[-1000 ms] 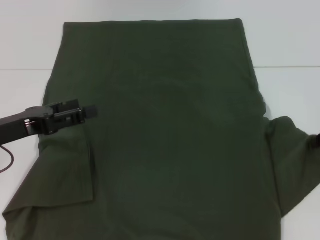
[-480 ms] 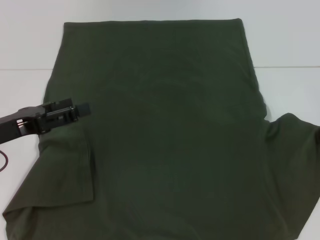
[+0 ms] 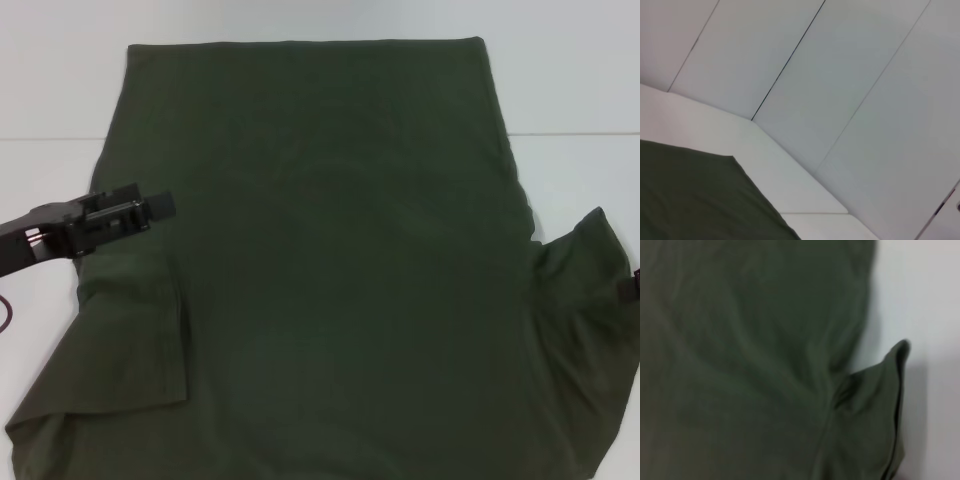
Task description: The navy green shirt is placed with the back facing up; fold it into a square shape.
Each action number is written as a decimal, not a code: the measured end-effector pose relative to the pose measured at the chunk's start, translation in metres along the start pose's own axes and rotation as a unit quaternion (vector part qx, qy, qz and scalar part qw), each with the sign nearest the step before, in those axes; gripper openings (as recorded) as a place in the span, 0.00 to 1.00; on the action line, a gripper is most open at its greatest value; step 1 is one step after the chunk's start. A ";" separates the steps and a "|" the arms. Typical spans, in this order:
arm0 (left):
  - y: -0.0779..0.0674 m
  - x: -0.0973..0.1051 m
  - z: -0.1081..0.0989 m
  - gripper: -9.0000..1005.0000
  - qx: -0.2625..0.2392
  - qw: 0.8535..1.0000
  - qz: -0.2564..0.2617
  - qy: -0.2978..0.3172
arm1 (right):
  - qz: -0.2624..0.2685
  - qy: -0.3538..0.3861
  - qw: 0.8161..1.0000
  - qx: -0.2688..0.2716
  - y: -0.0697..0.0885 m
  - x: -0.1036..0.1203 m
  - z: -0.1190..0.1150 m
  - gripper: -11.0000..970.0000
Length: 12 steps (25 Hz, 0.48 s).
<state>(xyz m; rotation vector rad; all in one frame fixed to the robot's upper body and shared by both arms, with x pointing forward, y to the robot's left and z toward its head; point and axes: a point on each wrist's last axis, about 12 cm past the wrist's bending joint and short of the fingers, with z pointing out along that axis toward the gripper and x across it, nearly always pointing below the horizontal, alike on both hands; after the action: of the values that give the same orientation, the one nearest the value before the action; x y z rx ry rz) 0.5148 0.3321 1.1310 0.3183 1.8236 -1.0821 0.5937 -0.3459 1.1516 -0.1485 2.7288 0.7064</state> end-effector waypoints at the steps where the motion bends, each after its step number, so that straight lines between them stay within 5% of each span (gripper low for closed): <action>1: 0.000 0.000 0.000 0.88 0.001 1.000 0.000 -0.002 | -0.004 0.002 1.000 -0.006 0.004 -0.002 -0.001 0.02; 12: 0.002 -0.002 -0.004 0.88 -0.007 1.000 -0.004 -0.020 | -0.038 0.004 0.996 -0.081 0.058 -0.033 0.027 0.02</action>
<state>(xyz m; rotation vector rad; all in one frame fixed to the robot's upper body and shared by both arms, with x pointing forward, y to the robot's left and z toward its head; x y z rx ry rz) 0.5144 0.3371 1.1325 0.2792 1.7969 -1.0725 0.6218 -0.2812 1.1665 -0.2900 2.6553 0.9056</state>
